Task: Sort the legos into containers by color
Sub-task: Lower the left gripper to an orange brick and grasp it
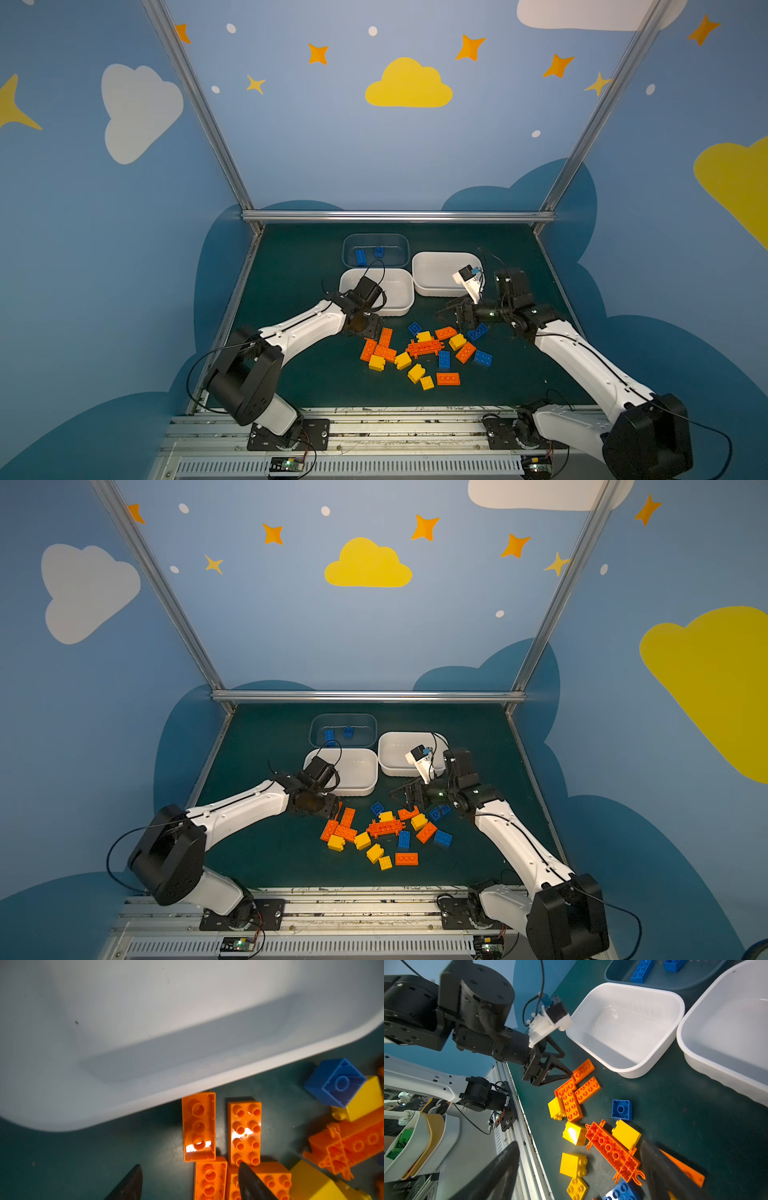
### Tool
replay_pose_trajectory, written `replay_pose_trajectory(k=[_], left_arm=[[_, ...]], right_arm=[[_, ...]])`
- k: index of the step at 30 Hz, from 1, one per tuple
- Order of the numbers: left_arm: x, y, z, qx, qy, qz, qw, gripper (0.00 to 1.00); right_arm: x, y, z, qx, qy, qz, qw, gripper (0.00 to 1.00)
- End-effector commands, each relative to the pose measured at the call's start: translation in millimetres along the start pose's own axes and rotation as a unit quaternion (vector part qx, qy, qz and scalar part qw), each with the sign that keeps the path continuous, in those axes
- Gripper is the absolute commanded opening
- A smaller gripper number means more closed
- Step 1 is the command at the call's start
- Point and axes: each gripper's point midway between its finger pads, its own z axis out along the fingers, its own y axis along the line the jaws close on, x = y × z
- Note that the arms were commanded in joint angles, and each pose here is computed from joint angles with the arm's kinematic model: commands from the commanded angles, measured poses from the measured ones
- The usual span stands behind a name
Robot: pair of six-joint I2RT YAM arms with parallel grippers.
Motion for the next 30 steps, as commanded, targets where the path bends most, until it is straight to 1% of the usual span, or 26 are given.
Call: replay_pose_trajectory(k=[1,6,11,13,16,20,23,27,30], left_arm=[[-14.3,0.9,12.0,-0.019,-0.027,0.012,0.999,0.71],[-15.1,-1.1,31.3,-0.027,-0.02,0.026,0.999,0.67],[-8.5,-2.8,45.7,-0.03,-0.002,0.033,0.999,0.56],[-4.9,-2.7,48.0,-0.03,0.002,0.034,0.999,0.54],[0.1,-1.9,46.9,-0.032,0.011,0.036,0.999,0.41],[-2.0,-1.8,23.2,-0.028,0.004,0.033,0.999,0.33],[-5.7,-4.4,0.8,-0.015,-0.009,0.035,0.999,0.3],[-7.7,-6.4,-33.1,-0.002,-0.016,0.044,0.999,0.3],[-20.3,-6.4,-59.8,-0.003,-0.036,0.042,0.998,0.3]], right_arm=[[7.4,-1.4,-2.8,0.009,0.007,-0.004,1.0,0.9],[7.8,-1.9,-4.1,0.014,0.007,-0.004,1.0,0.9],[9.1,-2.7,-5.9,0.02,0.009,-0.007,1.0,0.9],[9.2,-3.0,-6.8,0.022,0.009,-0.007,1.0,0.89],[9.6,-3.9,-7.6,0.024,0.009,-0.006,1.0,0.9],[7.7,-4.0,-10.1,0.028,0.005,-0.006,1.0,0.9],[6.6,-4.5,-11.0,0.031,0.001,-0.004,1.0,0.9],[4.6,-6.4,-9.7,0.031,-0.004,-0.007,0.999,0.9],[1.8,-7.1,-9.3,0.031,-0.007,-0.006,0.999,0.9]])
